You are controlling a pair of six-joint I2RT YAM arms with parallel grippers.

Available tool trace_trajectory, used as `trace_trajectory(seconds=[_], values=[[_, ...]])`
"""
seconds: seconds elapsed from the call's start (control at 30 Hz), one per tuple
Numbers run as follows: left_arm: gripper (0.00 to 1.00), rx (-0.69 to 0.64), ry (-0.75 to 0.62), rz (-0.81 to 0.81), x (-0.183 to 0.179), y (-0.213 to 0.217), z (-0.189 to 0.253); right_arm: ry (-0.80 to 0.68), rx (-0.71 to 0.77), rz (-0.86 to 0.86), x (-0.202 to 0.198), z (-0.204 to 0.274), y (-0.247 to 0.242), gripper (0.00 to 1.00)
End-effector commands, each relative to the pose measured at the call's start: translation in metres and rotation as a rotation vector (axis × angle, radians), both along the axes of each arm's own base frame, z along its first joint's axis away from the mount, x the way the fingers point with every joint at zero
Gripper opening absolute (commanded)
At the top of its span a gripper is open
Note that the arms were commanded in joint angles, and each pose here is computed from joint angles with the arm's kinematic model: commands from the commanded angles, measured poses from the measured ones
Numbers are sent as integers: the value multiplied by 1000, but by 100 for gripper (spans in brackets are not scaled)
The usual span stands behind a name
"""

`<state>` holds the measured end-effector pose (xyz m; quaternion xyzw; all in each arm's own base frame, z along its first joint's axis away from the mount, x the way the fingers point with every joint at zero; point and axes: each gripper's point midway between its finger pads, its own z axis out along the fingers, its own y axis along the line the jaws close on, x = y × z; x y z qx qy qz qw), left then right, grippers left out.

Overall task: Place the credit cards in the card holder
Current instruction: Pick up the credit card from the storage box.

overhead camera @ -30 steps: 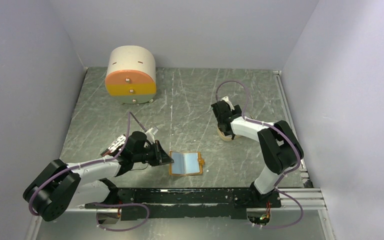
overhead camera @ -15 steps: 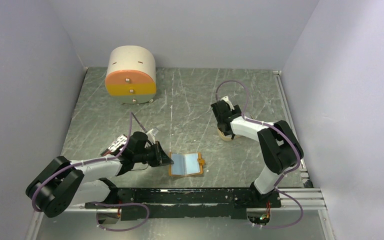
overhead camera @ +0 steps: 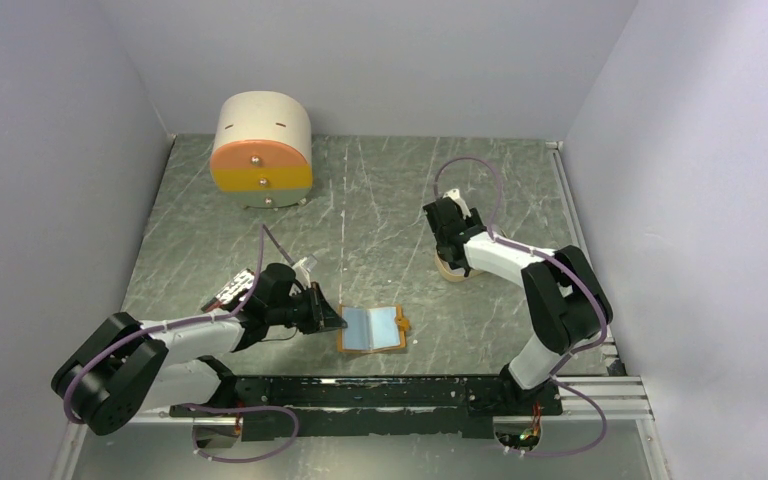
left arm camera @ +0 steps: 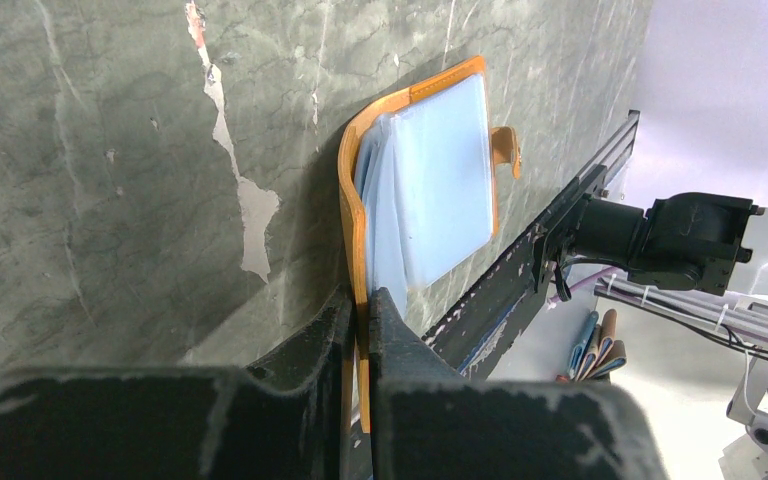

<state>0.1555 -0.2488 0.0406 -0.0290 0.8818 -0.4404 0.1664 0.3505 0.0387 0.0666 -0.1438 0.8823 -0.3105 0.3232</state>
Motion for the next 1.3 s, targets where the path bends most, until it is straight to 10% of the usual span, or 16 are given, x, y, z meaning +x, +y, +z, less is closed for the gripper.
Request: trace_trajectory(seconds=[0.0, 1.27], values=[[9, -16, -38, -11, 4, -4, 7, -35, 9, -28, 2, 13, -4, 42], [9, -11, -23, -7, 5, -5, 6, -12, 162, 47, -9, 31, 32, 3]])
